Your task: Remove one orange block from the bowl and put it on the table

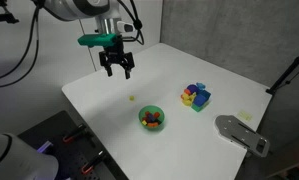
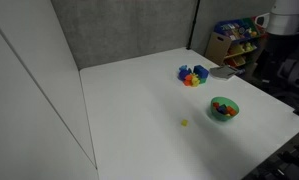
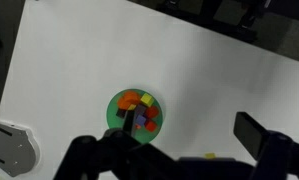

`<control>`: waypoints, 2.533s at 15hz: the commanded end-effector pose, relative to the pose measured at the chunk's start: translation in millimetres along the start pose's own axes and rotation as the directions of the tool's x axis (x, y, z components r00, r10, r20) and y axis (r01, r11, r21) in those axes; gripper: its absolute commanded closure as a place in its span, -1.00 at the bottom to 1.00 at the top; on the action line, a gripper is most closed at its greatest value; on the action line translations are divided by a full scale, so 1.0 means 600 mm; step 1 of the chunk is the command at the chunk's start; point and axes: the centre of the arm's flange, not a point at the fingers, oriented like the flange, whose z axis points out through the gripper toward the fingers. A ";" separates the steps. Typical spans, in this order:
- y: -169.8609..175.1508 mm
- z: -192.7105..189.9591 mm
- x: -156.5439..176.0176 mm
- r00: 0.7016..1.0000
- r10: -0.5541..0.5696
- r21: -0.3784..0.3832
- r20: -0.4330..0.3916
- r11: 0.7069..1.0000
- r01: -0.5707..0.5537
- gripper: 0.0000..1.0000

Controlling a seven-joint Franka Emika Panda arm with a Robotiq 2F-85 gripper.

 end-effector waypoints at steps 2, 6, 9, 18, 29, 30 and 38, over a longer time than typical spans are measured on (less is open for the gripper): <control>0.000 -0.001 0.000 1.000 0.000 0.000 -0.002 1.000 0.000 -1.00; -0.003 0.009 0.008 0.999 0.003 0.010 -0.033 1.000 -0.002 -1.00; 0.006 0.031 0.021 0.998 0.017 0.027 -0.061 1.000 -0.015 -1.00; 0.106 0.190 0.044 0.976 0.181 0.139 -0.121 0.977 -0.164 -1.00; 0.142 0.401 0.121 0.944 0.295 0.187 -0.146 0.946 -0.266 -1.00; 0.142 0.414 0.132 0.946 0.290 0.187 -0.144 0.947 -0.262 -1.00; 0.149 0.497 0.179 0.958 0.270 0.175 -0.100 0.952 -0.250 -1.00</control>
